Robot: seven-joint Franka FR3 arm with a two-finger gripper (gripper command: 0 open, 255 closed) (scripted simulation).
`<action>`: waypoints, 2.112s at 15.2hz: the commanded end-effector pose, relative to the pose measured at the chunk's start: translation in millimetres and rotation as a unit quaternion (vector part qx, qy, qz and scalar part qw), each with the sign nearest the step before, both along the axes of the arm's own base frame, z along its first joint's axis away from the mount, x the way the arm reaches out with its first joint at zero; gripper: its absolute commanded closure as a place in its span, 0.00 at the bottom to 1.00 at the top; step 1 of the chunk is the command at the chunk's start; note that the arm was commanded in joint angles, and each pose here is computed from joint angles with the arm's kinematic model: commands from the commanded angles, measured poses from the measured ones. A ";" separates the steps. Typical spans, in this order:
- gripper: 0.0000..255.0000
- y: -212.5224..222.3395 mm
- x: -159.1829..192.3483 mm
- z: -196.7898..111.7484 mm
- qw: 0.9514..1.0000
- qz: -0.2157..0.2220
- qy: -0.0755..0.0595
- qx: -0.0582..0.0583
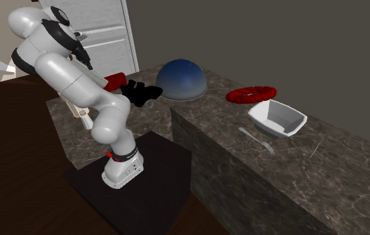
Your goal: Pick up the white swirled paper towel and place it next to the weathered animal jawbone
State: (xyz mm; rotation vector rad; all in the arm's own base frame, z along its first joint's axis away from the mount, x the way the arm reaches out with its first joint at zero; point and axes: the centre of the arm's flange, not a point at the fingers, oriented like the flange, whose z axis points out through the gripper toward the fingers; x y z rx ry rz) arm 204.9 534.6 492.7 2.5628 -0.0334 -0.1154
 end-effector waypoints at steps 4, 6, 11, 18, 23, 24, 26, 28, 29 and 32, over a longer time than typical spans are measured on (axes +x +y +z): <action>1.00 -0.8 0.2 -27.0 1.000 0.000 0.000 0.000; 1.00 -0.8 0.2 -37.6 1.000 0.000 0.000 0.000; 1.00 -0.8 0.2 -64.0 1.000 0.000 0.000 0.000; 1.00 -0.8 0.2 -100.9 1.000 0.000 0.000 0.000; 1.00 -0.8 0.2 -127.3 1.000 0.000 0.000 0.000; 1.00 -0.8 0.2 -132.6 1.000 0.000 0.000 0.000; 1.00 -0.8 0.2 -143.2 1.000 0.000 0.000 0.000; 1.00 -0.8 0.2 -153.7 1.000 0.000 0.000 0.000; 1.00 -0.8 0.2 -159.0 1.000 0.000 0.000 0.000; 1.00 -0.8 0.2 -170.1 1.000 0.000 0.000 0.000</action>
